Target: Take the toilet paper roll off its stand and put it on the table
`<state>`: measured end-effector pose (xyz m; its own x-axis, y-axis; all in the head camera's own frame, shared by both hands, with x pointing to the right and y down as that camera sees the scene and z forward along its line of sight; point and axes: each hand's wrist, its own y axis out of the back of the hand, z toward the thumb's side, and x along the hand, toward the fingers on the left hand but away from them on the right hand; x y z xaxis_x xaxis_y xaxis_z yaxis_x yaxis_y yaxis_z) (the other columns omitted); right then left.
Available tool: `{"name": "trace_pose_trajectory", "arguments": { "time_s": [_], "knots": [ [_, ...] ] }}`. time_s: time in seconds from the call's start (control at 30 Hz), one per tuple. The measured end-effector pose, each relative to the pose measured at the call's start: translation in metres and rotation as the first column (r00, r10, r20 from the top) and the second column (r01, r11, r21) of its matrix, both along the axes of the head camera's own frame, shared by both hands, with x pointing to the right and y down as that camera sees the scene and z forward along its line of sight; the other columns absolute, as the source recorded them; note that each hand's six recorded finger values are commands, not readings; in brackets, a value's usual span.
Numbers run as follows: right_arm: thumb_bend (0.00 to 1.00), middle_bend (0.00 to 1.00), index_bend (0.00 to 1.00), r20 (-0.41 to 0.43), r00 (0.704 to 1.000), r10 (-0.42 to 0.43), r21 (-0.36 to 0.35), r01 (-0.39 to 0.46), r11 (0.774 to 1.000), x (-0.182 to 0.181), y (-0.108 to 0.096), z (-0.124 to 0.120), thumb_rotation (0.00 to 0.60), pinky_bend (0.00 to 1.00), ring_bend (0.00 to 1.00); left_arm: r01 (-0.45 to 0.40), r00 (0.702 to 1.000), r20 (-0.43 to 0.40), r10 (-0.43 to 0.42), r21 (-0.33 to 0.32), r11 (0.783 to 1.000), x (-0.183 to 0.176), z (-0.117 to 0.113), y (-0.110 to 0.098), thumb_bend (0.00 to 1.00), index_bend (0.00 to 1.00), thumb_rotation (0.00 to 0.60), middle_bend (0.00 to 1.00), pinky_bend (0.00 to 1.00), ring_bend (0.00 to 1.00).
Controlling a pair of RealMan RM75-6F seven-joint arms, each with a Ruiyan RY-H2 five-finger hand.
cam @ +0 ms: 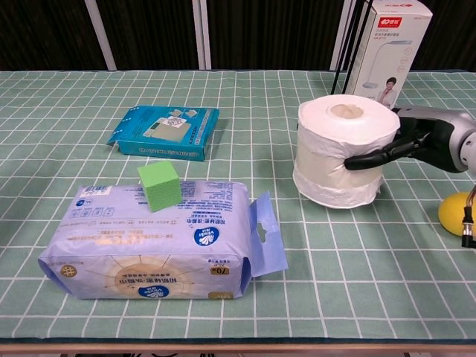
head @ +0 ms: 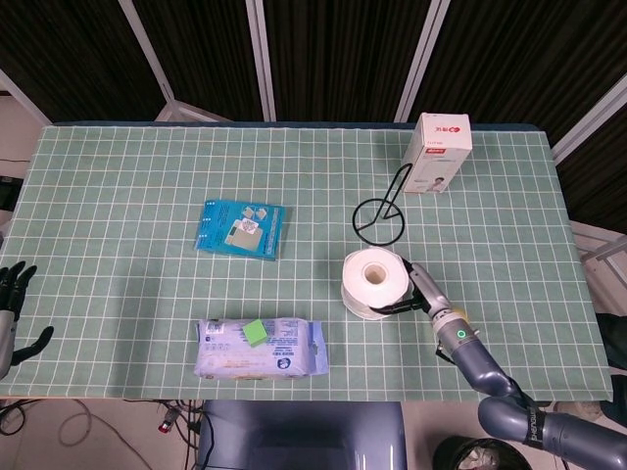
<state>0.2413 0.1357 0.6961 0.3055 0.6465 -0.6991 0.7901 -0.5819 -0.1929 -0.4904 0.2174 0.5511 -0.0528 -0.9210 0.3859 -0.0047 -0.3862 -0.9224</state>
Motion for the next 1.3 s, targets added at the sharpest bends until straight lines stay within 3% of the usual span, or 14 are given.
{"name": "trace_pose_trajectory", "arguments": {
  "time_s": [0.17,0.33,0.43,0.73,0.83,1.03,1.13,1.3],
  "knots": [
    [0.00,0.08,0.22,-0.003,1.000,-0.022,-0.044,0.022,0.999,-0.001,0.004,0.005,0.600,0.00,0.01,0.000,1.000,0.000,0.000,0.000,1.000,0.000,0.000,0.000,0.24,0.03,0.600,0.00,0.00,0.00],
    [0.00,0.00,0.02,-0.004,0.997,-0.071,-0.111,0.070,0.991,0.001,0.009,0.005,0.600,0.00,0.00,-0.003,1.000,0.001,0.003,-0.001,1.000,0.000,0.000,0.000,0.24,0.03,0.600,0.00,0.00,0.00],
    [0.00,0.00,0.00,-0.002,0.996,-0.086,-0.128,0.085,0.988,0.004,0.007,0.001,0.600,0.00,0.00,-0.004,1.000,0.002,0.004,-0.004,1.000,0.001,0.001,0.001,0.24,0.03,0.600,0.00,0.00,0.00],
    [0.00,0.00,0.00,-0.031,0.995,-0.090,-0.081,0.087,0.993,0.031,-0.012,-0.023,0.600,0.00,0.00,0.001,1.000,0.000,-0.001,-0.007,1.000,0.001,0.001,0.000,0.24,0.04,0.600,0.00,0.00,0.00],
    [0.00,0.00,0.00,-0.055,0.995,-0.079,-0.043,0.076,0.996,0.047,-0.020,-0.039,0.600,0.00,0.00,0.001,1.000,-0.001,-0.001,-0.005,1.000,0.001,0.001,0.000,0.24,0.04,0.600,0.00,0.00,0.00],
    [0.00,0.00,0.00,-0.140,0.988,-0.071,0.096,0.085,0.992,0.090,-0.036,-0.092,0.600,0.00,0.00,0.004,1.000,0.000,-0.004,-0.006,1.000,0.001,0.001,0.000,0.24,0.04,0.600,0.00,0.00,0.00],
    [0.00,0.00,0.00,-0.224,0.972,-0.072,0.173,0.112,0.978,0.119,-0.039,-0.127,0.600,0.00,0.00,0.001,1.000,-0.001,-0.001,-0.006,1.000,0.002,0.001,0.001,0.24,0.04,0.600,0.00,0.00,0.00],
    [0.00,0.00,0.00,-0.418,0.906,-0.070,0.313,0.215,0.925,0.155,-0.033,-0.169,0.600,0.00,0.00,0.002,1.000,0.001,-0.002,-0.010,1.000,0.002,0.002,0.001,0.24,0.04,0.600,0.00,0.00,0.00]
  ]
}}
